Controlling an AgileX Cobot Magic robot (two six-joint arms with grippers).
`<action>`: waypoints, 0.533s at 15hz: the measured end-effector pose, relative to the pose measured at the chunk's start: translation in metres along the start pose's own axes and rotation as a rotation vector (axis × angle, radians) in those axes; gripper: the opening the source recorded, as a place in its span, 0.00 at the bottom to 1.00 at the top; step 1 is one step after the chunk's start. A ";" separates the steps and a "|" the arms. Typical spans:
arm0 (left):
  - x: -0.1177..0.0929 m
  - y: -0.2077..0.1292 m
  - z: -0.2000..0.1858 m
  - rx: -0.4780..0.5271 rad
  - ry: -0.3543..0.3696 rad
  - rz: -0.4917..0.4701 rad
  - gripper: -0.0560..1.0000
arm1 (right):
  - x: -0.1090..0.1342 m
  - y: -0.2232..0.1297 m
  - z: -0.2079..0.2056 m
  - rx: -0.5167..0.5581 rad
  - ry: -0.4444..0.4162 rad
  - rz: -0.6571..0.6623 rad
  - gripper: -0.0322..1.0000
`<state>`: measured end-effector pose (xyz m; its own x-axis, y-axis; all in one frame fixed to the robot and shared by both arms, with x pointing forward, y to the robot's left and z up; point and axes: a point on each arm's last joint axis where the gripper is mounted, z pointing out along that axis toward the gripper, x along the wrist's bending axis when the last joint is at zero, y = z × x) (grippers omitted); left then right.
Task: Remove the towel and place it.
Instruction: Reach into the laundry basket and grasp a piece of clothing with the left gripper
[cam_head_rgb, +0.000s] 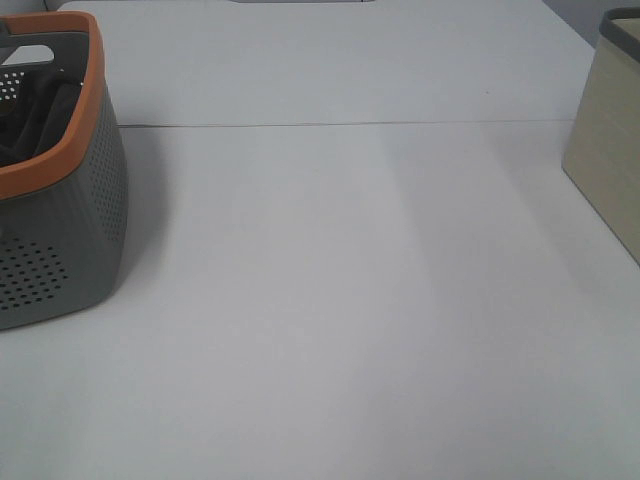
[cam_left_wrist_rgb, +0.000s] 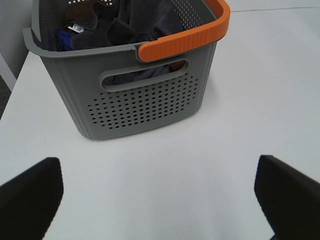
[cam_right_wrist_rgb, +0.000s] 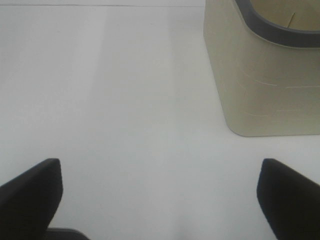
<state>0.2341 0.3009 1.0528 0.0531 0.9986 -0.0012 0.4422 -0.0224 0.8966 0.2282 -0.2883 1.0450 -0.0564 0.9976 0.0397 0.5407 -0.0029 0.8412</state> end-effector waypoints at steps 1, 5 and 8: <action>0.000 0.000 0.000 0.000 0.000 -0.001 0.98 | 0.000 0.000 0.000 0.000 0.000 0.000 0.96; 0.000 0.000 0.000 0.000 0.000 -0.007 0.98 | 0.000 0.000 0.000 0.000 0.000 0.000 0.96; 0.000 0.000 0.000 0.000 0.000 -0.007 0.98 | 0.000 0.000 0.000 0.000 0.000 0.000 0.96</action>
<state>0.2341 0.3009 1.0528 0.0500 0.9987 -0.0075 0.4426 -0.0154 0.8966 0.2282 -0.2883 1.0450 -0.0564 0.9976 0.0397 0.5407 -0.0029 0.8412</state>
